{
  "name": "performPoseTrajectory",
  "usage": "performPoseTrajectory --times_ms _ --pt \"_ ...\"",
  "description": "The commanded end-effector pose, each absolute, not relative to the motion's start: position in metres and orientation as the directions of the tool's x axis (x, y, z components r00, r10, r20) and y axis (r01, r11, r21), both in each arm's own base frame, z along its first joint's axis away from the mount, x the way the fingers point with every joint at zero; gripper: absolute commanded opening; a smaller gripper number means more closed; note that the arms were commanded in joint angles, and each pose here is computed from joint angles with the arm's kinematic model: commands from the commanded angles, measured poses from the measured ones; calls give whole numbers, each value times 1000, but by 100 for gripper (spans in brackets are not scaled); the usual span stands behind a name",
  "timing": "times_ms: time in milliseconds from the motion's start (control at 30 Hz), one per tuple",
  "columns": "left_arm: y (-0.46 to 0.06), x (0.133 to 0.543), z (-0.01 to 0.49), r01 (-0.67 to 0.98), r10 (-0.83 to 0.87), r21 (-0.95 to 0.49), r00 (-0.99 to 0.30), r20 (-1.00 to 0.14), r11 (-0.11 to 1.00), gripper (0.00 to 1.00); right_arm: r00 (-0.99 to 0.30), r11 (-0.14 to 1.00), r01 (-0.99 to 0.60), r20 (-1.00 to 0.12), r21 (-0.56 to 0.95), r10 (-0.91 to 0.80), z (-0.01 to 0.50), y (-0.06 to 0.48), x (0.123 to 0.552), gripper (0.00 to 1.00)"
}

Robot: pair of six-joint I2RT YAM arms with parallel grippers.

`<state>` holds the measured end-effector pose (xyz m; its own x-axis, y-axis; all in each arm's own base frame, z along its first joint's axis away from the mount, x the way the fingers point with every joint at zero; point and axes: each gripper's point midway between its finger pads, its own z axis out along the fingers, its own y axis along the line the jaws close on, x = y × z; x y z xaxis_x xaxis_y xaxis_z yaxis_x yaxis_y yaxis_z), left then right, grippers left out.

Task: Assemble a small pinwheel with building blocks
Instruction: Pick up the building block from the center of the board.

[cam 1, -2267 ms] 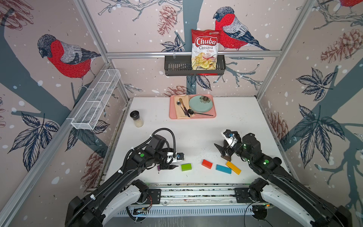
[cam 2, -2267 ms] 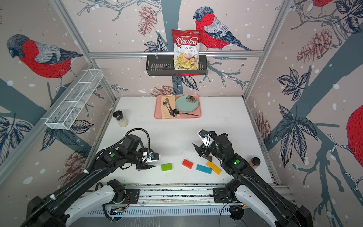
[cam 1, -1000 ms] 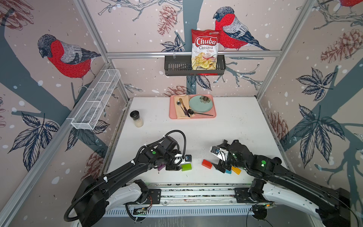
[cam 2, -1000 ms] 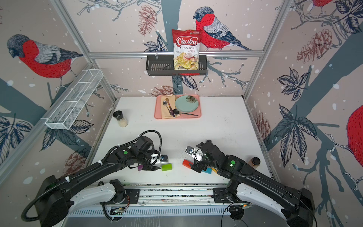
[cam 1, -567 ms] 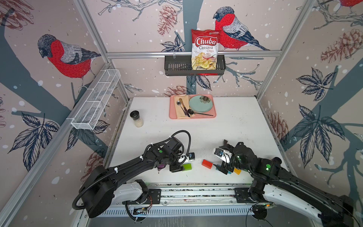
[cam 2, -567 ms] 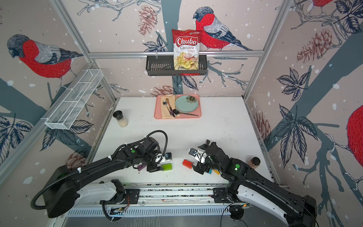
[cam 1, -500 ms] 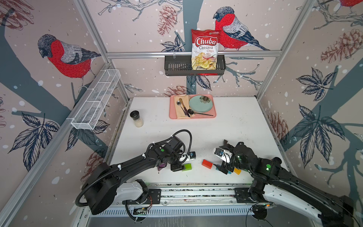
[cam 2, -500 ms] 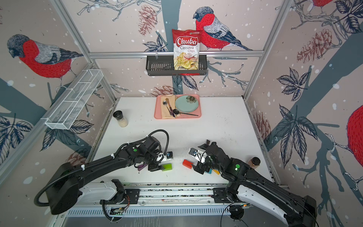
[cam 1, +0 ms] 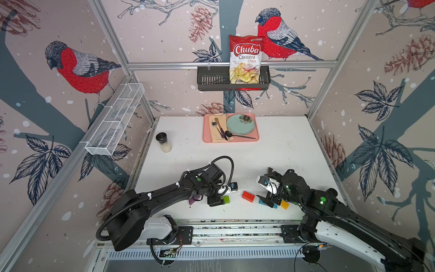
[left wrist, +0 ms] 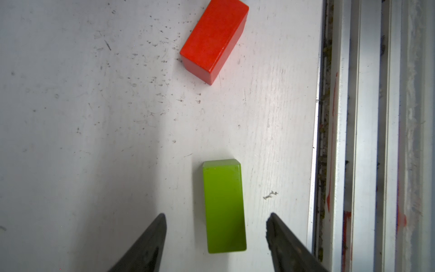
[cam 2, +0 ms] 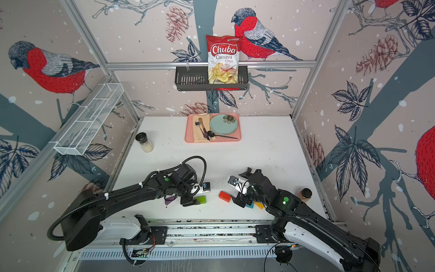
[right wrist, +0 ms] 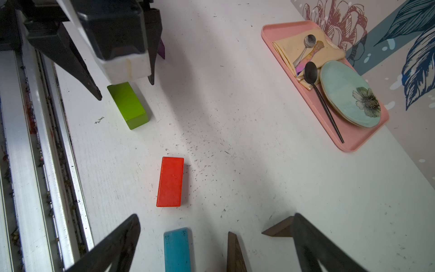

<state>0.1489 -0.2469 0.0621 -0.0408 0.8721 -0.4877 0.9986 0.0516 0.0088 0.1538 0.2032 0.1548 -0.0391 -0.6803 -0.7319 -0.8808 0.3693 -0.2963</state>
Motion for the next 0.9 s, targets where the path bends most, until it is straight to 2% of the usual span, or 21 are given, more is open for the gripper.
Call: performPoseTrajectory --times_ms 0,367,633,767,867 --pt "-243 145 56 999 886 12 -23 -463 32 69 -25 360 -884 -737 -300 -676 157 205 154 99" --pt "-248 160 43 993 897 76 -43 -441 85 64 -32 378 -875 -742 -303 -669 159 203 157 100" --pt "-248 160 35 994 903 63 -57 -426 92 55 -46 401 -864 -746 -304 -665 160 198 162 100" --pt "-248 159 31 995 908 54 -51 -416 81 46 -49 413 -858 -751 -306 -658 163 196 164 99" --pt "-247 157 26 997 921 30 -53 -387 71 33 -54 427 -850 -754 -309 -655 164 193 167 100"
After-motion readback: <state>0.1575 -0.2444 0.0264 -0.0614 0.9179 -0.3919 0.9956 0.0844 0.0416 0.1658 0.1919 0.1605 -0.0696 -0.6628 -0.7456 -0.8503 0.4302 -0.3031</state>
